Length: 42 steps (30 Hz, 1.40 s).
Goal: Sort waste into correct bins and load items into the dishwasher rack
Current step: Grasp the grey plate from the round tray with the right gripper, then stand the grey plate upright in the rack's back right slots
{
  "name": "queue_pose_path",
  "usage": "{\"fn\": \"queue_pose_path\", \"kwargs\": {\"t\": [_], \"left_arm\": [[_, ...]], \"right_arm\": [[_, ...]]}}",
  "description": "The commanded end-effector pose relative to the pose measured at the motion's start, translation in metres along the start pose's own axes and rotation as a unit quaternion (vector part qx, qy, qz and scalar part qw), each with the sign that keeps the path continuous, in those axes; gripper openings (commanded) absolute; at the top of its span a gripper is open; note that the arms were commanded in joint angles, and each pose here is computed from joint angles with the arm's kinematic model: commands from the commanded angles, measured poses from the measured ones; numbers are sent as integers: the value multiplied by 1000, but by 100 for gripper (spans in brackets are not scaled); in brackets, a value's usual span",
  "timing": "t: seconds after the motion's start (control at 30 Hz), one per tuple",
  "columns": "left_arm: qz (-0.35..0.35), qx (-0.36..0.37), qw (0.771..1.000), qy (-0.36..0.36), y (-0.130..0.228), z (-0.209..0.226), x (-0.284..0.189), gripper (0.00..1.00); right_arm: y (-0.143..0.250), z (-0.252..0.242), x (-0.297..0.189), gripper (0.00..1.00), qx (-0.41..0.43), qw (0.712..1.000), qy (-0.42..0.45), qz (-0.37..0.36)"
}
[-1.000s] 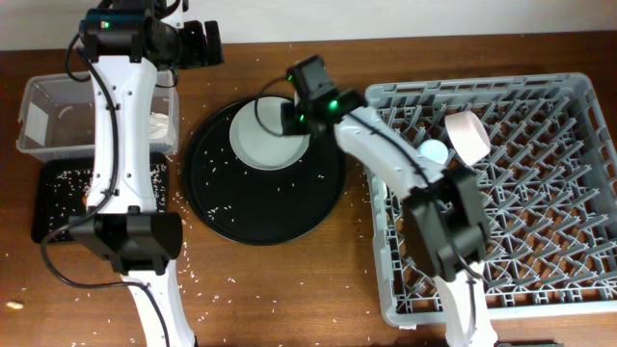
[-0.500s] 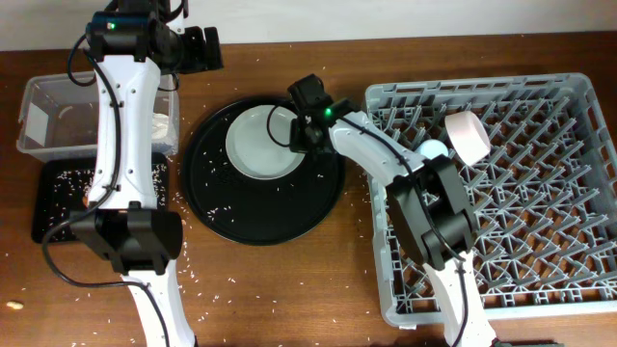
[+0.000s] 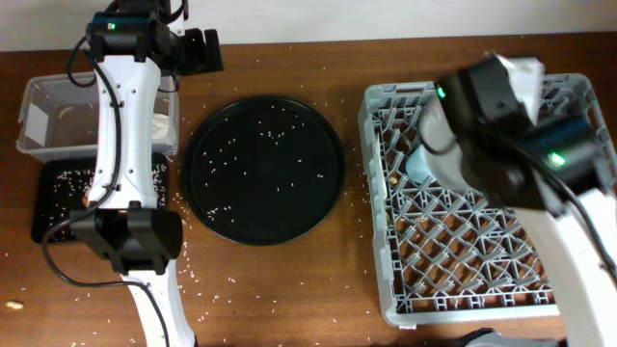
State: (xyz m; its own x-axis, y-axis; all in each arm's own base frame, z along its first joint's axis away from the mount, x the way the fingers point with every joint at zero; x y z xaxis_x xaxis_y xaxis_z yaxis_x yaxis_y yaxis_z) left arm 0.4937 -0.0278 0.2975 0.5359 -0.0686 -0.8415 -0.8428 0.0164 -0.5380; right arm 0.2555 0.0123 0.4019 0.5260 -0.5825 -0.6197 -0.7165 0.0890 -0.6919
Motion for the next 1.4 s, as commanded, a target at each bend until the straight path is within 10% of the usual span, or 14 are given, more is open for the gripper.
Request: {"fn": "queue_pose_path", "kwargs": {"t": [0.0,0.33,0.9,1.03,1.13,1.23,1.37], "left_arm": [[4,-7,1000,-7,1,4,2,99],[4,-7,1000,-7,1,4,2,99],[4,-7,1000,-7,1,4,2,99],[4,-7,1000,-7,1,4,2,99],[4,-7,1000,-7,1,4,2,99],[4,-7,1000,-7,1,4,2,99],[4,-7,1000,-7,1,4,2,99]], "right_arm": [[9,-26,-9,4,71,996,44,-13],[96,46,60,4,-103,988,85,80],[91,29,67,5,-131,980,124,81],[97,37,68,40,-120,983,92,107],[100,40,68,43,-114,983,81,117],[105,48,74,57,17,986,40,160],[126,5,100,57,232,911,23,340]]}}
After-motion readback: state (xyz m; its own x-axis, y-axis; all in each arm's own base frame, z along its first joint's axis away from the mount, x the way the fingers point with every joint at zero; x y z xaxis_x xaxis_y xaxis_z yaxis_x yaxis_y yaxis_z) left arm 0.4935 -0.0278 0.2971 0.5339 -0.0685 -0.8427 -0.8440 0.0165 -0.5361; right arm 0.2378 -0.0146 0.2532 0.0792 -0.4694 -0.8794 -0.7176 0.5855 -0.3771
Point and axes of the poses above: each gripper's point midway between its finger pads, its own x axis out along the fingers, its own z axis along the line the jaws close on, y = z × x, the point moved 6 cm from there along -x, back along the fingers, and after that the axes turned 8 degrees about x, right-handed, at the moved point
